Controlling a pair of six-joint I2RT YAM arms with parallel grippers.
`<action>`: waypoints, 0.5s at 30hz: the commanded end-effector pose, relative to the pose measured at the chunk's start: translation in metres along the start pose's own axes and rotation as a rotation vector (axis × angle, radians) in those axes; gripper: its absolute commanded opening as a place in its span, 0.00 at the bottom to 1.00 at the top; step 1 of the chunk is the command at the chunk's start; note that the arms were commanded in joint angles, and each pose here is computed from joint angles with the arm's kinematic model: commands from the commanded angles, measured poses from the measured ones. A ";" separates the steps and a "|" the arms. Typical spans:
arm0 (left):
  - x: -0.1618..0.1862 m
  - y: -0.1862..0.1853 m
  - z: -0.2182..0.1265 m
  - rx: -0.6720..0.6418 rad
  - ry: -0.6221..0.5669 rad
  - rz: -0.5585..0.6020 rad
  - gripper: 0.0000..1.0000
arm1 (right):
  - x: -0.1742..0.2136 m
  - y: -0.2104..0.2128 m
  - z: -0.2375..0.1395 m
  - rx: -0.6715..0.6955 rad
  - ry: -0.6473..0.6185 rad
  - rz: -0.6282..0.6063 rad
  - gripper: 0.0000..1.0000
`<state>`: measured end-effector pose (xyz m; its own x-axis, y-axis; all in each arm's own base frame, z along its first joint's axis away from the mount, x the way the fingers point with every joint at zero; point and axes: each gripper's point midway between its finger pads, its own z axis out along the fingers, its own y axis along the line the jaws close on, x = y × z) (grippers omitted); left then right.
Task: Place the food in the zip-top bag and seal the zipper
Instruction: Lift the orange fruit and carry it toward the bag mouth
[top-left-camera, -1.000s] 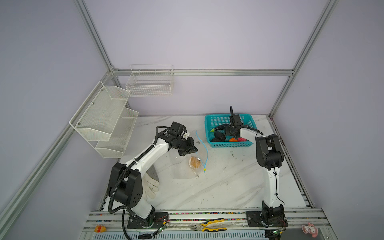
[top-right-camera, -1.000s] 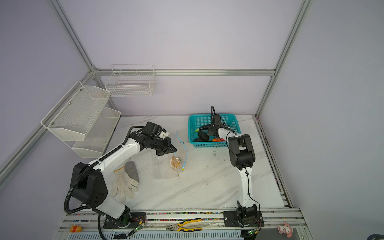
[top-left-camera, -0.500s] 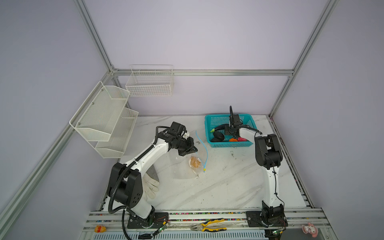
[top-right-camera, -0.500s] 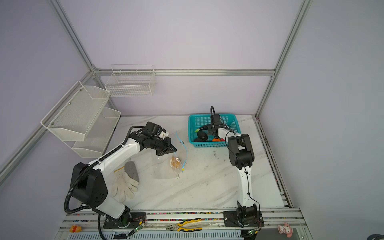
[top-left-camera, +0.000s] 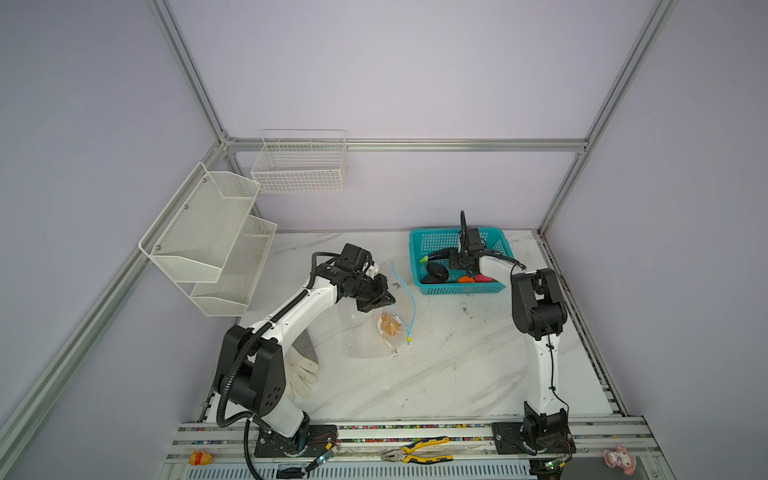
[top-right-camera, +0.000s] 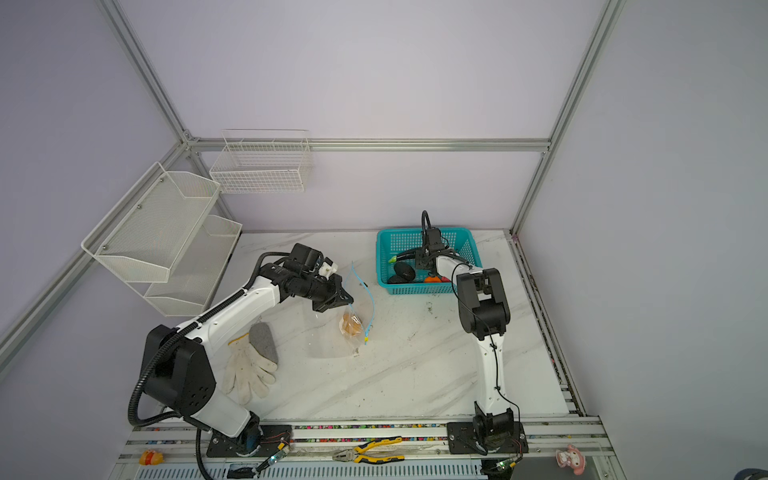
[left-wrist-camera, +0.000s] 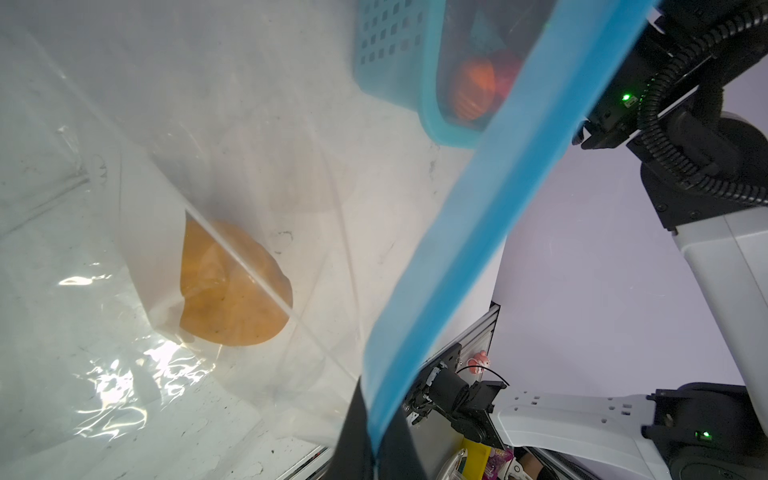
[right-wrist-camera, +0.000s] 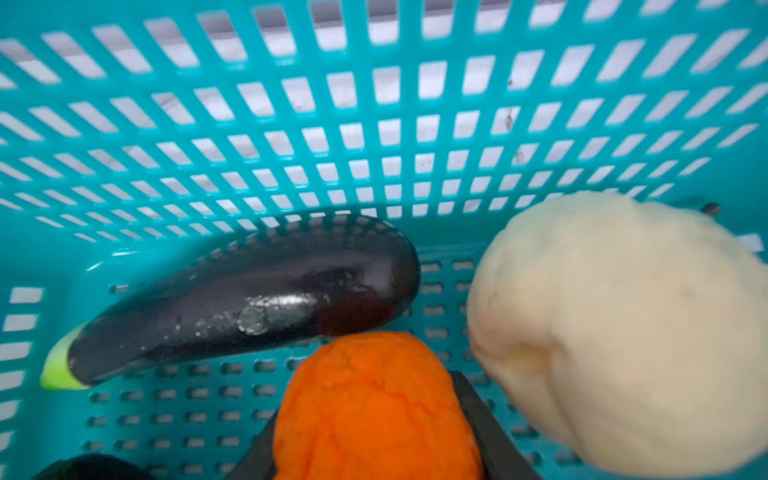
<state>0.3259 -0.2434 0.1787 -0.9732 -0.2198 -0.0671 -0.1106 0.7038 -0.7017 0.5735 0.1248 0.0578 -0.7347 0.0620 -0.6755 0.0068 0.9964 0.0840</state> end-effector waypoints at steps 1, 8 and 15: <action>-0.007 -0.010 -0.002 0.029 -0.013 0.029 0.00 | -0.028 -0.001 -0.026 -0.003 -0.074 0.015 0.31; -0.009 -0.010 0.003 0.029 -0.004 0.028 0.00 | -0.034 -0.002 -0.043 -0.006 -0.091 0.019 0.28; -0.011 -0.011 0.003 0.031 -0.009 0.029 0.00 | -0.040 0.001 -0.065 -0.030 -0.111 0.028 0.27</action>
<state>0.3289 -0.2448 0.1650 -0.9750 -0.2185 -0.0404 -0.1311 0.7123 -0.6895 0.5617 0.1222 0.1102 -0.6829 0.0766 -0.7265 -0.0005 0.9944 0.1053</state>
